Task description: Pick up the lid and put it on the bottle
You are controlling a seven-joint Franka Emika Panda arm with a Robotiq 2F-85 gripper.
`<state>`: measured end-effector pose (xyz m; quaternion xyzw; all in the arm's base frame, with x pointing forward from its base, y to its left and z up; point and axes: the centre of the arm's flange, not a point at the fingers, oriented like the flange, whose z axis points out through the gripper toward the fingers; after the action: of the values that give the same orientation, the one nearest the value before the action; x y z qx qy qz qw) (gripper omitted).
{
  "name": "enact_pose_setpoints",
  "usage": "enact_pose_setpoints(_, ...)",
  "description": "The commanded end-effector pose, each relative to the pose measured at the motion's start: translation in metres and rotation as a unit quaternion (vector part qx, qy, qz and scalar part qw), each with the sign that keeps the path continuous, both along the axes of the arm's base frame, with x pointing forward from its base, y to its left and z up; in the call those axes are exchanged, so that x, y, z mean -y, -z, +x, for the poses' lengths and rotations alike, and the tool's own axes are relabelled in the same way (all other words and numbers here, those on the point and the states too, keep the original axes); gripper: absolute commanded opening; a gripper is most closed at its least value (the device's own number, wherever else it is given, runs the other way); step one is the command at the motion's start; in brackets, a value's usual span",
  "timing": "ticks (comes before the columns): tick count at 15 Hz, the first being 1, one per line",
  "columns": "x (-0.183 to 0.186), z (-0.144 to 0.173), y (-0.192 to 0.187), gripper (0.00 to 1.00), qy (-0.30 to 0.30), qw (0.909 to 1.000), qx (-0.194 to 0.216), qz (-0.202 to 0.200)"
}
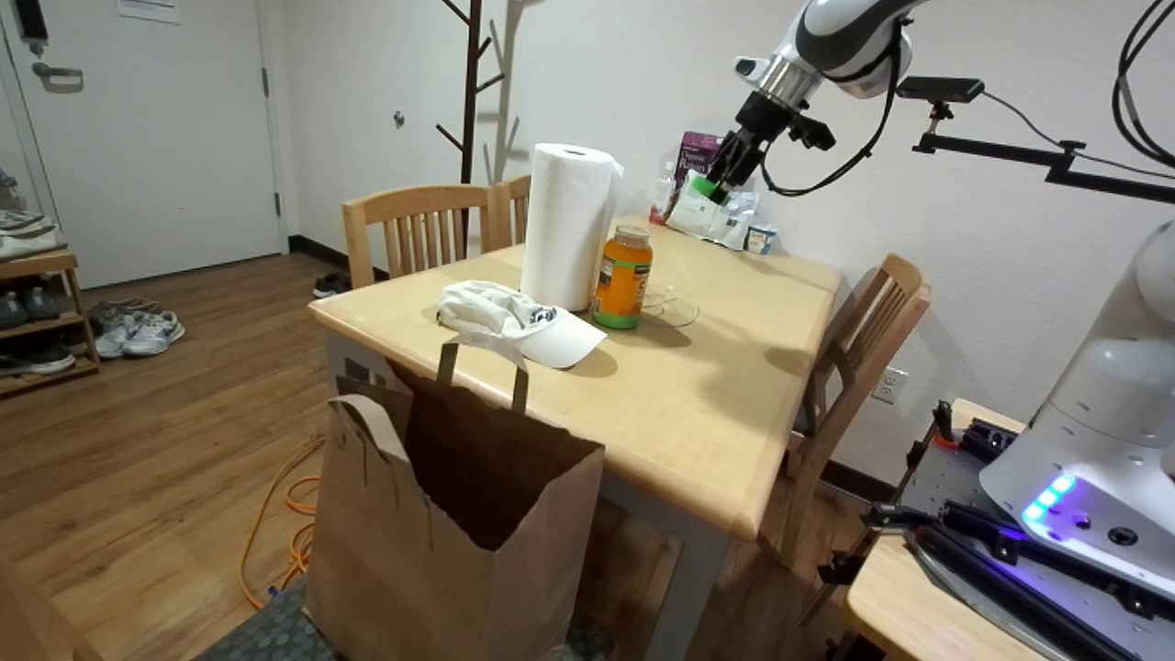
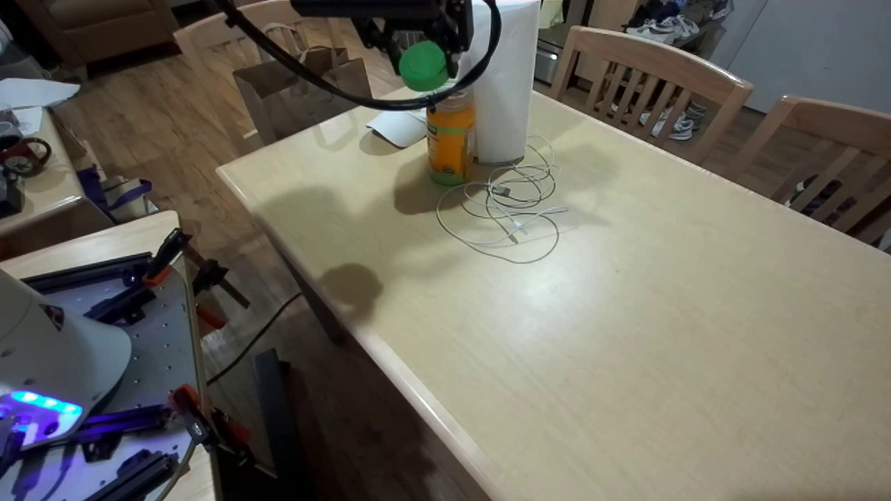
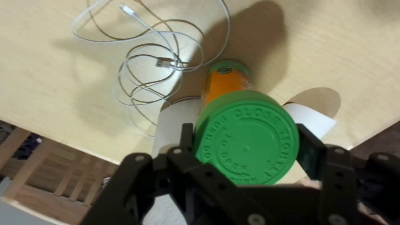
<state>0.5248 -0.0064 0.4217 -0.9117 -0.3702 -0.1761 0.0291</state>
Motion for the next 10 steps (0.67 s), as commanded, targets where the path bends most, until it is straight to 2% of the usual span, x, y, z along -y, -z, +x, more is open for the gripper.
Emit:
enact_pose_setpoints(1,-0.008,0.003,0.024,0.52,-0.085,0.9949,-0.051,0.019)
enact_pose_setpoints(6,-0.024,0.006,0.053,0.52,-0.21,0.9732,-0.095,0.004)
enact_pose_setpoints(7,-0.021,0.005,0.055,0.52,-0.194,0.9758,-0.101,-0.003)
enact_pose_setpoints(8,-0.025,-0.004,0.054,0.77,-0.175,0.9802,-0.092,0.006)
enact_pose_setpoints(10,-0.024,-0.001,0.06,0.77,-0.177,0.9794,-0.098,0.003)
